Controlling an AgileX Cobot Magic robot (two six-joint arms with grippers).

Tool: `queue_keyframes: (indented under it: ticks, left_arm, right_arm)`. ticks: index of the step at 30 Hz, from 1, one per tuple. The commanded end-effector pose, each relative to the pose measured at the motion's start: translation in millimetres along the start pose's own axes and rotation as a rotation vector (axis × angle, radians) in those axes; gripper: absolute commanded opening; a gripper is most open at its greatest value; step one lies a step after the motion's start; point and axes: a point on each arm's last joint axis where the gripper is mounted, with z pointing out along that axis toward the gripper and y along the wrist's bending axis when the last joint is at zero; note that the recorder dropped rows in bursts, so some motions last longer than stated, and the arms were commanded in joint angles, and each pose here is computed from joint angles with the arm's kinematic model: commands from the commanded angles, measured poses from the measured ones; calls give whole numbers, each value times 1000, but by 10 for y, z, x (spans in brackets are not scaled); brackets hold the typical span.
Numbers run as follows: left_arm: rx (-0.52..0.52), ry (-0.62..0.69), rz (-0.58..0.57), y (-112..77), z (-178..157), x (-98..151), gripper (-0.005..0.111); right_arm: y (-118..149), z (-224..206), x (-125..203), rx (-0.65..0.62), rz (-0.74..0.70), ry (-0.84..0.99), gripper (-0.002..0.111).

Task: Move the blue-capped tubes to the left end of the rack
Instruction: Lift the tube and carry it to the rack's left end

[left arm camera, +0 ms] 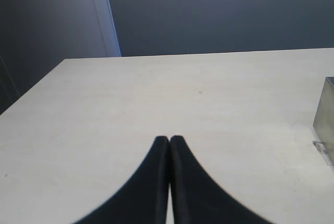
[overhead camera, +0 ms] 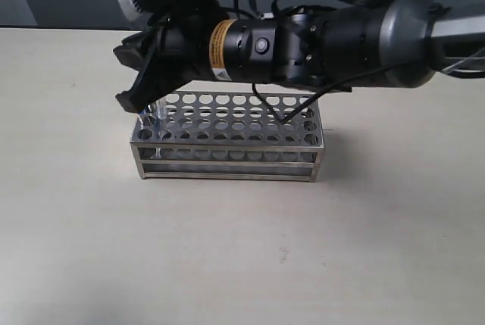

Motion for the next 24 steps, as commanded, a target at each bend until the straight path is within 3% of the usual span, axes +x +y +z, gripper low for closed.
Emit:
queue_keyframes:
  ticks: [1, 24]
  left_arm:
    - [7, -11, -2, -5, 1, 4, 0]
    - [7, -11, -2, -5, 1, 4, 0]
  right_arm:
    - [91, 134, 56, -35, -3, 6, 0]
    - [114, 263, 111, -78, 0, -19, 0]
